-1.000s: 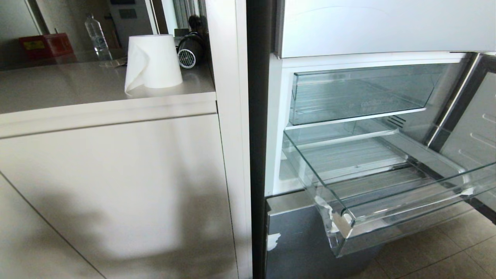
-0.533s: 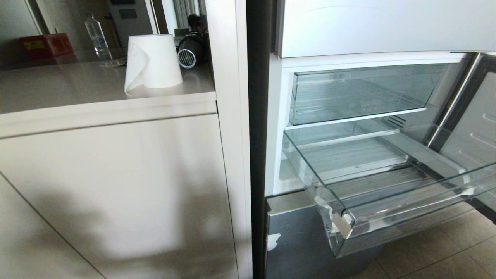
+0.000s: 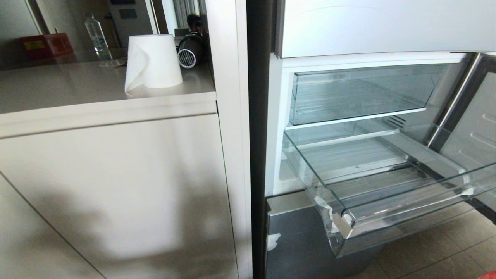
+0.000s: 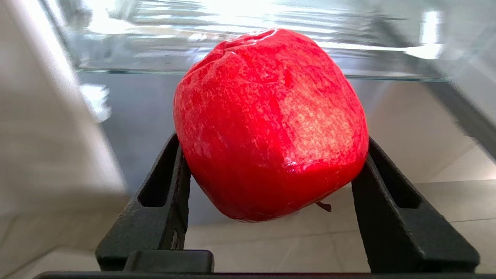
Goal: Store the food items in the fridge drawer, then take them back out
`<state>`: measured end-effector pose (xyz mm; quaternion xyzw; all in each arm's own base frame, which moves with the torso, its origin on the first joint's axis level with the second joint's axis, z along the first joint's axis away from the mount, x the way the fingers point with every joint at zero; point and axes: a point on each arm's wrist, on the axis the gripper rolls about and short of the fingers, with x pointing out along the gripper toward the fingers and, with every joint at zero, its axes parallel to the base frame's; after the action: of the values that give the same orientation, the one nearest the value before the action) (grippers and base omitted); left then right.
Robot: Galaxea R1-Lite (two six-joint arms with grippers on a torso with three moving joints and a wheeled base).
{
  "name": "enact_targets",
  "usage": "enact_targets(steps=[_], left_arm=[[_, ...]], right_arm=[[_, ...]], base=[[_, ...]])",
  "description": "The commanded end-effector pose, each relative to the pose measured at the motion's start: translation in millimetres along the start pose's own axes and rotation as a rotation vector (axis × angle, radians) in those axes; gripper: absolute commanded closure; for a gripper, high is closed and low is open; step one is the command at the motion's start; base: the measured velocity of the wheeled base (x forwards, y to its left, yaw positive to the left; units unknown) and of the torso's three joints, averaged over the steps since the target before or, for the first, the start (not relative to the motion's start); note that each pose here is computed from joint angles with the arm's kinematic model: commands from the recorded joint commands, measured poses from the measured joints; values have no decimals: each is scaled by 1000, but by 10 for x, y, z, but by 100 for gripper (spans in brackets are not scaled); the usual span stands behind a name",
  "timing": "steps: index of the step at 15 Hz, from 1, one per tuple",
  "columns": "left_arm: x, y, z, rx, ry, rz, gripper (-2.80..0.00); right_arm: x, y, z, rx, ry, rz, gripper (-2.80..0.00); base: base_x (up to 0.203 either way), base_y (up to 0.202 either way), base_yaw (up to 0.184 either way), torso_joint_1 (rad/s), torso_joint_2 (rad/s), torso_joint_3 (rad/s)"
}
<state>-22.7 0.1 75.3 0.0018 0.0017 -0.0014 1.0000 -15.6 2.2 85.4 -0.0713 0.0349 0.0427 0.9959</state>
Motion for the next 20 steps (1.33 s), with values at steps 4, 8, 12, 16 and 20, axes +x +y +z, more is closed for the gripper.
enact_targets(steps=[4, 8, 12, 16, 20], left_arm=[[0, 0, 0, -1, 0, 1, 0], [0, 0, 0, -1, 0, 1, 0], [0, 0, 0, -1, 0, 1, 0], [0, 0, 0, -1, 0, 0, 0], [0, 0, 0, -1, 0, 1, 0]], right_arm=[[-64, 8, -114, -5, -60, -62, 0], [-64, 6, -110, 31, -60, -67, 0], [-65, 6, -111, 41, -62, -68, 0], [-64, 6, -110, 47, -60, -68, 0], [-64, 7, -110, 38, -61, -62, 0]], base=[[0, 0, 0, 0, 0, 0], [0, 0, 0, 0, 0, 0], [0, 0, 0, 0, 0, 0], [3, 2, -44, 2, 1, 2], [1, 7, -172, 1, 5, 2]])
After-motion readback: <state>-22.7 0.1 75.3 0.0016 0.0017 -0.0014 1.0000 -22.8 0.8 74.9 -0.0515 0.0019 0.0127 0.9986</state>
